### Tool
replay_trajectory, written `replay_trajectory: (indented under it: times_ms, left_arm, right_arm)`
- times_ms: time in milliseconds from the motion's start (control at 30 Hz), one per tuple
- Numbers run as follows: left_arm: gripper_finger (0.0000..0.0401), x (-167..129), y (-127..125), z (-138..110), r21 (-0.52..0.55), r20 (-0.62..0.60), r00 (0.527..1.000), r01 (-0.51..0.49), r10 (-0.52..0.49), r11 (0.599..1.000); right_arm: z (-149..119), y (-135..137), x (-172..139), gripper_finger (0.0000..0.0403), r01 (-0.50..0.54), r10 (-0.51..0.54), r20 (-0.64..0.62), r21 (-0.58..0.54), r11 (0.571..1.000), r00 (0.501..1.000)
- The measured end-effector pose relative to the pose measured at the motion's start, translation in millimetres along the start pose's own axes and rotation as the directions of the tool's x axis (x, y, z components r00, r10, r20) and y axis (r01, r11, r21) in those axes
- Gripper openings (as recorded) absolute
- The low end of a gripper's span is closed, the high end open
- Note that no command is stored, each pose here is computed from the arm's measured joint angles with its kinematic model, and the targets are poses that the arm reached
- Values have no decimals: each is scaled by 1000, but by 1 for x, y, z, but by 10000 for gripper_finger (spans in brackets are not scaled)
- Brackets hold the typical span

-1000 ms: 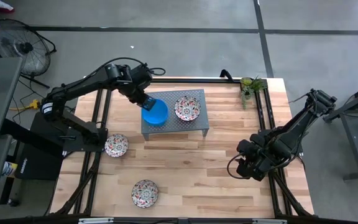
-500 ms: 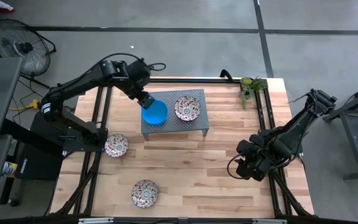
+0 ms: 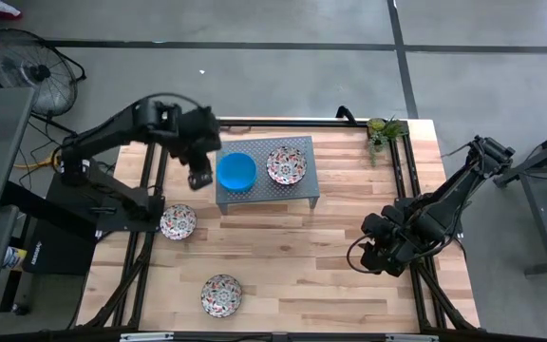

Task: Pick & Place Mini bowls
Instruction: Stack the white bowl on top of the white bowls on the shelf

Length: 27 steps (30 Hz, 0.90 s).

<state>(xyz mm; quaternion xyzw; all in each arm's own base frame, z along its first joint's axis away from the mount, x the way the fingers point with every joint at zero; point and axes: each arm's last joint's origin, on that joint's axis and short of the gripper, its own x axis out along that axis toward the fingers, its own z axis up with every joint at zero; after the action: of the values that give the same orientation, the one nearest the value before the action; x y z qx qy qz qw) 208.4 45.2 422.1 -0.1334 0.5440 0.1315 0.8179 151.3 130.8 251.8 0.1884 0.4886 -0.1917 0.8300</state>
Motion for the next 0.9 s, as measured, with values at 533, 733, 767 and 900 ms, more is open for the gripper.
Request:
replay_trajectory:
  times_ms: [533, 733, 767, 900]
  left_arm:
    - [159, 48, -60, -79, -78, -184, 976, -134, 118, 988]
    - [159, 60, -39, -126, -288, -189, 974, -177, 125, 941]
    - [159, 63, -35, -132, -312, -187, 974, -185, 130, 932]
    - [159, 75, -26, -147, -335, -188, 971, -203, 146, 920]
  right_arm:
    - [0, -1, 0, 188, 17, -17, 14, -7, 1000, 1000]
    - [0, -3, 0, 188, 32, -31, 27, -16, 999, 999]
    - [0, -3, 0, 188, 33, -33, 27, -22, 999, 999]
    - [1, -3, 0, 188, 37, -36, 36, -40, 999, 999]
